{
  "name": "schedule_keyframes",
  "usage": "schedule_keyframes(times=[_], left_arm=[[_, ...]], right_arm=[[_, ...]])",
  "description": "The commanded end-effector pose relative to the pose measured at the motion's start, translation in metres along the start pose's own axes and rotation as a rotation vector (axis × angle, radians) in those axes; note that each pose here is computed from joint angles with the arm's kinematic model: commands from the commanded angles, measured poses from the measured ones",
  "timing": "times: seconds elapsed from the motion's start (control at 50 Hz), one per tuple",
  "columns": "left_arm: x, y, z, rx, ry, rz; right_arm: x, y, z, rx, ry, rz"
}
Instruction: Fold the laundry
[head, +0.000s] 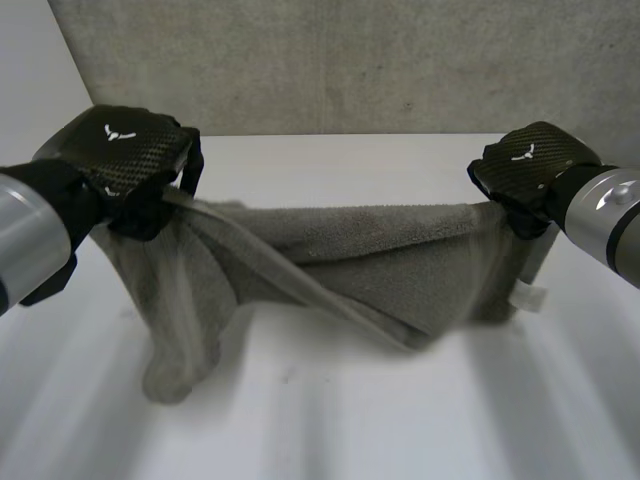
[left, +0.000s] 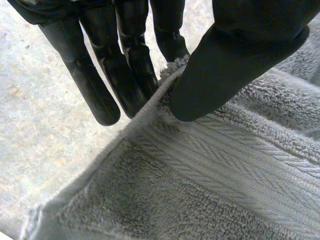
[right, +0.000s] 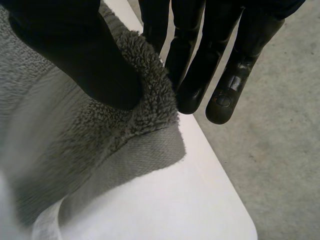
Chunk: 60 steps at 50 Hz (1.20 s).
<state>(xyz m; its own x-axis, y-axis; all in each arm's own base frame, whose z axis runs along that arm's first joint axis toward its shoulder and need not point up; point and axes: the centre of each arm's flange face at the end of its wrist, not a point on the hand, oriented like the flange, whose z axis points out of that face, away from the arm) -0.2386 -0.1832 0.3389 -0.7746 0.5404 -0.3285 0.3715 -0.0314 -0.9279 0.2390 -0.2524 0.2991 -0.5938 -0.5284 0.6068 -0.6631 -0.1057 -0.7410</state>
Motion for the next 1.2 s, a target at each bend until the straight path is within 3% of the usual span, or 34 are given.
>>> schedule_keyframes(times=[0.02, 0.14, 0.34, 0.44, 0.48, 0.5, 0.54, 0.56, 0.58, 0.64, 0.68, 0.76, 0.98, 1.08, 1.2], left_arm=[[0.013, 0.022, -0.007, -0.066, 0.061, -0.010], [0.026, 0.053, 0.004, -0.166, 0.161, -0.042], [0.007, 0.098, 0.056, -0.319, 0.139, -0.095], [-0.014, 0.071, 0.092, -0.188, 0.079, -0.061], [-0.038, 0.023, 0.110, 0.010, -0.015, -0.029], [-0.038, 0.023, 0.110, 0.011, -0.016, -0.029], [-0.060, -0.031, 0.112, 0.220, -0.126, -0.011], [-0.060, -0.031, 0.112, 0.221, -0.126, -0.011], [-0.069, -0.054, 0.109, 0.314, -0.175, -0.016], [-0.079, -0.084, 0.102, 0.465, -0.231, -0.022], [-0.079, -0.093, 0.096, 0.516, -0.241, -0.030], [-0.070, -0.088, 0.092, 0.521, -0.222, -0.049], [-0.013, 0.056, 0.103, 0.082, -0.075, -0.120], [0.020, 0.132, 0.092, -0.113, -0.013, -0.142], [0.038, 0.162, 0.075, -0.222, 0.032, -0.155]], right_arm=[[0.000, 0.003, 0.000, -0.012, -0.002, -0.006], [-0.019, 0.027, 0.026, -0.091, -0.076, -0.003], [-0.035, 0.058, 0.076, -0.166, -0.125, -0.040], [-0.011, 0.039, 0.101, -0.079, 0.022, -0.046], [0.018, 0.000, 0.113, 0.093, 0.222, -0.016], [0.018, 0.000, 0.113, 0.094, 0.223, -0.016], [0.054, -0.043, 0.112, 0.329, 0.455, 0.033], [0.055, -0.043, 0.112, 0.330, 0.456, 0.033], [0.071, -0.060, 0.104, 0.439, 0.550, 0.044], [0.090, -0.085, 0.088, 0.601, 0.684, 0.042], [0.090, -0.086, 0.085, 0.620, 0.696, 0.039], [0.073, -0.069, 0.091, 0.563, 0.625, 0.036], [0.005, -0.006, 0.123, 0.402, 0.321, 0.019], [-0.044, 0.051, 0.133, 0.189, 0.142, 0.048], [-0.066, 0.074, 0.125, 0.073, 0.044, 0.059]])
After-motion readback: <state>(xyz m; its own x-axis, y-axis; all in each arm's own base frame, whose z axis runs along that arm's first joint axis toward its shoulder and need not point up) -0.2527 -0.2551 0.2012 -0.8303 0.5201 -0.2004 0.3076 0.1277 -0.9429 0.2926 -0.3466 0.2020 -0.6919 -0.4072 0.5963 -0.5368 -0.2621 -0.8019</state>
